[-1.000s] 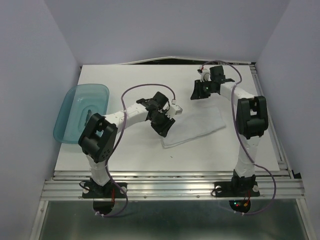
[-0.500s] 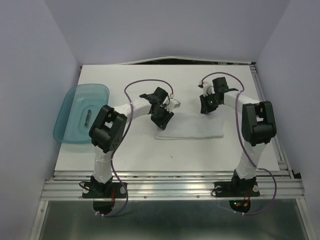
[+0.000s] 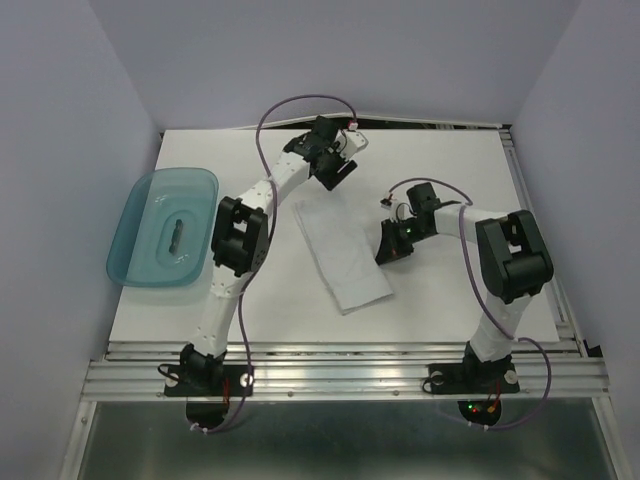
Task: Fold and stack the skirts
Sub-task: Fold the skirt
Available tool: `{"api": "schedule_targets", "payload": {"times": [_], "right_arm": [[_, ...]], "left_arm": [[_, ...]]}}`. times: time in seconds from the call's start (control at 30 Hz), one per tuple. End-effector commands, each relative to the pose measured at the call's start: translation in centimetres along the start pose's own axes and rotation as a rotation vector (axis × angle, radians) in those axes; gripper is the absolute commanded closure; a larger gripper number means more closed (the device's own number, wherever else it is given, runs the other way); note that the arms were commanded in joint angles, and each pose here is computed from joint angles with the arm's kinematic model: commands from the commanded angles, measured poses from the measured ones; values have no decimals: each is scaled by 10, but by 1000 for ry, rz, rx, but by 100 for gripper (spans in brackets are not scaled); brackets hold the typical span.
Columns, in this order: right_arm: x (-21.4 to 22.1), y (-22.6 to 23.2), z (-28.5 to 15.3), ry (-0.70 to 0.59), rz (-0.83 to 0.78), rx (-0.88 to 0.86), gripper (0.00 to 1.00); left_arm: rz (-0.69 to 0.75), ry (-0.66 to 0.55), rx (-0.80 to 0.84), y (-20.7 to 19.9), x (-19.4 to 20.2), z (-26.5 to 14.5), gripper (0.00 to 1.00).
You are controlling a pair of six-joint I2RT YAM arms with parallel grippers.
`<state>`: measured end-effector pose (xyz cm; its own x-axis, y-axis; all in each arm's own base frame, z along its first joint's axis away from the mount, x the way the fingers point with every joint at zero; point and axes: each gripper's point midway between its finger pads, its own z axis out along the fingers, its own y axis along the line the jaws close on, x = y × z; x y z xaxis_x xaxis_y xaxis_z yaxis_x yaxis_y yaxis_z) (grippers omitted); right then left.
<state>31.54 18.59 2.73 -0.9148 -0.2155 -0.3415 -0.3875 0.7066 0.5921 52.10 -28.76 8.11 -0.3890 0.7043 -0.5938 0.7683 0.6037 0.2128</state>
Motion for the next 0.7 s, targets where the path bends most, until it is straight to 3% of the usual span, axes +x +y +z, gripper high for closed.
{"api": "schedule_targets", "payload": {"times": [0.0, 0.03, 0.07, 0.1, 0.13, 0.17, 0.2, 0.23, 0.27, 0.37, 0.4, 0.43, 0.47, 0.5, 0.67], "right_arm": [[-17, 45, 11, -63, 90, -185, 91], [-16, 52, 13, -55, 118, -202, 91], [-15, 53, 13, -55, 137, -211, 90], [-11, 61, 13, -54, 139, -242, 90], [-10, 66, 11, -53, 177, -257, 89], [-11, 70, 9, -67, 172, -282, 89], [-8, 72, 8, -65, 183, -290, 88], [-1, 73, 8, -55, 197, -292, 87], [-3, 72, 0, -70, 203, -293, 87], [-12, 69, -18, -129, 182, -270, 86], [-19, 68, -25, -158, 153, -254, 85], [-24, 70, -29, -173, 133, -243, 85], [-29, 72, -36, -192, 119, -218, 85], [-36, 74, -40, -206, 114, -210, 84], [-70, 84, -53, -270, 74, -210, 83]], "left_arm": [[36, -133, -169, 41, -60, -63, 25], [19, -176, -176, 43, -72, -91, 25], [6, -138, -143, 35, -52, -91, 25], [5, -177, -113, 28, -54, -102, 25], [11, -257, -126, 26, -68, -149, 25], [18, -193, -45, -1, -30, -138, 25], [25, -207, -31, -11, -21, -150, 25], [44, -298, -59, -16, -32, -191, 25], [64, -228, 15, -50, 3, -181, 25], [127, -178, 52, -101, 47, -204, 27], [175, -162, 102, -137, 64, -211, 28], [190, -199, 101, -147, 55, -222, 28], [175, -150, 118, -165, 79, -216, 28], [213, -169, 154, -192, 80, -222, 28], [286, -128, 209, -251, 107, -211, 28]]}}
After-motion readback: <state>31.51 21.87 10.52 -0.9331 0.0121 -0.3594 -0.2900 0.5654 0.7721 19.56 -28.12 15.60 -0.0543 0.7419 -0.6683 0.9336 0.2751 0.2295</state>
